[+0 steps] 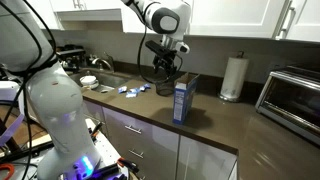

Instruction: Pick up one blue sachet from the left side of the counter and place it in the blue box on the right

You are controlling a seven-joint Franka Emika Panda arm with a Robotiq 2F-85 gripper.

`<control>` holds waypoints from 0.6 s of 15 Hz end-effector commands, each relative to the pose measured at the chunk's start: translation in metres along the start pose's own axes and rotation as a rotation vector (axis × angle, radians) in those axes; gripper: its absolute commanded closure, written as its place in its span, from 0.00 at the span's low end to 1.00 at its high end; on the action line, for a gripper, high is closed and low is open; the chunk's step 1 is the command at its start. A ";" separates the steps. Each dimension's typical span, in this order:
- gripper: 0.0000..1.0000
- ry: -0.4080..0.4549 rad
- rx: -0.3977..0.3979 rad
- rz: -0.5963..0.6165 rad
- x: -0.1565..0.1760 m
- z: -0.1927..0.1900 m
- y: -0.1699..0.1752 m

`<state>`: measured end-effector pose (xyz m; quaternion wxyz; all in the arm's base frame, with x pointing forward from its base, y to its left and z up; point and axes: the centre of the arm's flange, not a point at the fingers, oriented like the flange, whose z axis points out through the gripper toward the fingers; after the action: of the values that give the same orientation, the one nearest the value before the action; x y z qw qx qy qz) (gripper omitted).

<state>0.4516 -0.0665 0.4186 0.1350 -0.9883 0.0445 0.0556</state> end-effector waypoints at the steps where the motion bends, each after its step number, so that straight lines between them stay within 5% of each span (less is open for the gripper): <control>1: 0.00 0.000 0.000 0.000 0.000 0.000 0.000; 9: 0.00 -0.005 -0.002 -0.003 0.004 0.004 -0.003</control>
<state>0.4516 -0.0663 0.4187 0.1347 -0.9883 0.0443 0.0557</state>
